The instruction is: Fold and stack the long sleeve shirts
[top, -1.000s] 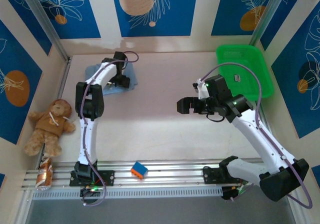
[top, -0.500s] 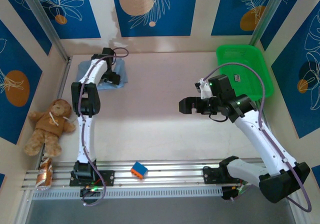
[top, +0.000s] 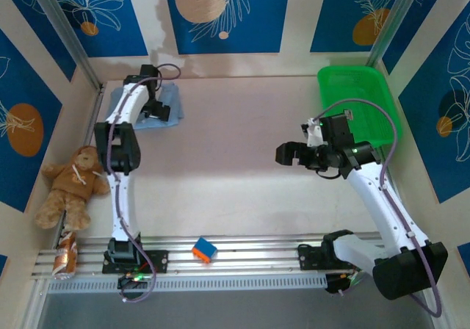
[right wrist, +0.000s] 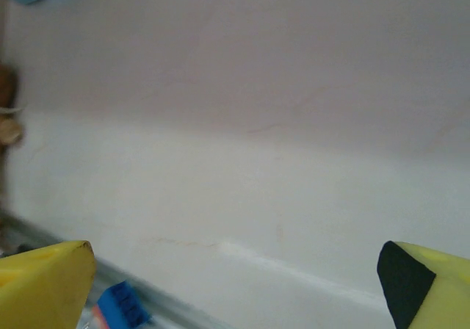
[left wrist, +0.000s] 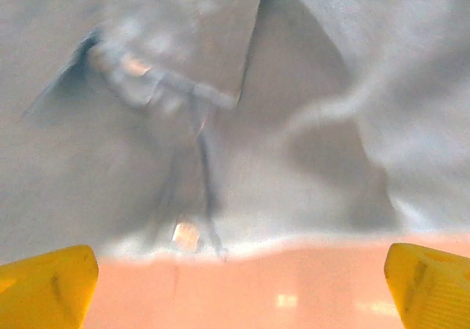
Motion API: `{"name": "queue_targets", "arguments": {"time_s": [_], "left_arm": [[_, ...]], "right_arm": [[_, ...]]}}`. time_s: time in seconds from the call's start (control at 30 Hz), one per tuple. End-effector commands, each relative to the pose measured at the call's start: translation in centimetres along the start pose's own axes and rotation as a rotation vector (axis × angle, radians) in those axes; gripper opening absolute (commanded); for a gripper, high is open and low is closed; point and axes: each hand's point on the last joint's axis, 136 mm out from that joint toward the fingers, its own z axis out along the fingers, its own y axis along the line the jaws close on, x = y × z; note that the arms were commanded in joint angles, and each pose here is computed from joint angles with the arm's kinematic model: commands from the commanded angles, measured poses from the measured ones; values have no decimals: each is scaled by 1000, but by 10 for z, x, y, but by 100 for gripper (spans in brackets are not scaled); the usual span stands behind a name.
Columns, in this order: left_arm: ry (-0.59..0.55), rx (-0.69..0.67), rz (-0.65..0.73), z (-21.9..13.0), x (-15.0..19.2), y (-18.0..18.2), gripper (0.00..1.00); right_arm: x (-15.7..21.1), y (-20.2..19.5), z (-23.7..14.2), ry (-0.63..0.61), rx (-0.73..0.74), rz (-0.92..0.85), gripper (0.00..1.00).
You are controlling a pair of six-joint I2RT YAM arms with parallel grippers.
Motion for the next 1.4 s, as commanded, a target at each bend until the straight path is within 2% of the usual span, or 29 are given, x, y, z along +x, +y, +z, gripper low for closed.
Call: {"name": "queue_targets", "arguments": {"time_s": [0.0,0.1,0.17,0.3,0.4,0.53,0.63,0.77,0.83,0.87,0.93,1.0,1.03,1.07,1.1,1.13,1.2,1.37], "left_arm": [[-310,73,-170,-127,-7,15,100],[-513,164,-281,-173,33,7,100],[-644,171,-355,-183,66,8,100],[-851,159,-435,-168,117,7,100],[-869,116,-396,-140,135,3,100],[-900,29,-278,-110,141,-2,100],[-977,20,-197,-94,142,-12,100],[-1055,67,-168,-74,139,-28,100],[-1046,113,-115,-54,135,-43,100],[-1081,113,-105,-57,129,-44,100],[-967,139,-104,-47,131,-44,100],[-982,159,-102,-44,120,-45,100],[-921,169,-118,-38,120,-43,100],[-882,166,-130,-33,119,-40,100],[-911,156,-130,-35,116,-39,100],[-906,158,-132,-35,117,-39,100],[-912,153,-130,-35,116,-39,100],[-911,155,-131,-35,118,-39,100]], "right_arm": [[-7,-48,-3,-98,175,2,99],[-37,-71,-24,-295,289,70,99],[-50,-83,-25,-460,310,67,99],[-55,-112,4,-640,340,14,99],[-49,-135,25,-700,396,-70,99],[-46,-152,30,-786,469,-159,100],[-54,-149,20,-898,402,-185,100],[-63,-138,33,-912,328,-253,99],[-71,-125,47,-903,302,-329,99],[-74,-121,56,-882,305,-364,99],[-85,-120,75,-835,306,-381,99],[-92,-137,86,-860,363,-333,99],[-95,-152,90,-841,424,-278,99],[-93,-161,98,-727,422,-218,99],[-102,-162,92,-727,356,-181,99],[-101,-161,89,-778,334,-196,99],[-100,-162,92,-739,382,-194,99],[-100,-164,91,-757,411,-191,99]]}}
